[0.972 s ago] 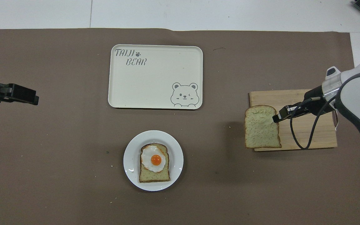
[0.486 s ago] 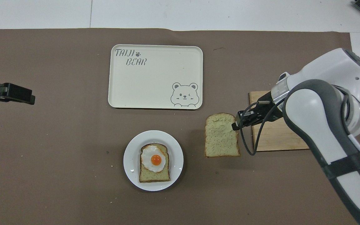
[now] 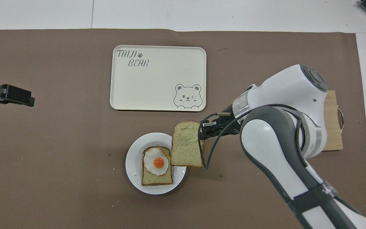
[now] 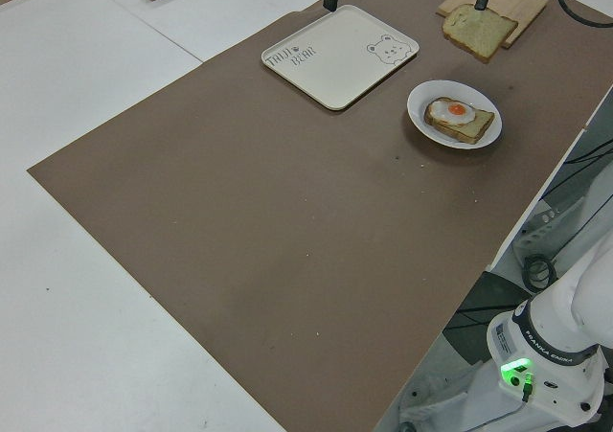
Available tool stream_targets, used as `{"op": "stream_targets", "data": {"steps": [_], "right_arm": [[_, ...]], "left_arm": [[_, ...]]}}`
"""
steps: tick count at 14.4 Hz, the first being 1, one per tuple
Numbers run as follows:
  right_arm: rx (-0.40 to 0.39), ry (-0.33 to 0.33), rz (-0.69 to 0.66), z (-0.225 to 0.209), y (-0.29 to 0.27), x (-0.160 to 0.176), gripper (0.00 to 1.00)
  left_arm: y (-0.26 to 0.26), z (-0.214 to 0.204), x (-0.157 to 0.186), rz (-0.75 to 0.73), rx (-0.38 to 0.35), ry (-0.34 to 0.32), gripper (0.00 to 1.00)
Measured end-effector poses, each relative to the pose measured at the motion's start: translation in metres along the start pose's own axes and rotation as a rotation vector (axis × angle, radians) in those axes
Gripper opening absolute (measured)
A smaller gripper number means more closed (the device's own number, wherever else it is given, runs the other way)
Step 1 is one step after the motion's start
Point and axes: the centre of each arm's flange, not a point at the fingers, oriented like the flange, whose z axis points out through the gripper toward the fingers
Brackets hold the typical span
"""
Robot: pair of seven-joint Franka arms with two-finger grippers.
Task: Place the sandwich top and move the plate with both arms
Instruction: 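Lay the bread slice on the egg toast with the right gripper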
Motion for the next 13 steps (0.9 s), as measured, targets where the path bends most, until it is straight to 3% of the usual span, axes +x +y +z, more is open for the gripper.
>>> {"op": "stream_targets", "data": {"steps": [4, 9, 13], "right_arm": [[0.014, 0.027, -0.001, 0.026, -0.03, -0.009, 0.07], [-0.013, 0.025, -0.032, 0.07, -0.045, -0.023, 0.07], [-0.037, 0.02, -0.044, 0.101, -0.038, -0.028, 0.07]], "left_arm": [[-0.002, 0.005, 0.0, -0.004, -0.002, -0.011, 1.0], [0.005, 0.037, -0.001, 0.011, -0.06, -0.069, 1.0], [0.011, 0.07, 0.004, 0.059, -0.121, -0.062, 1.0]]}}
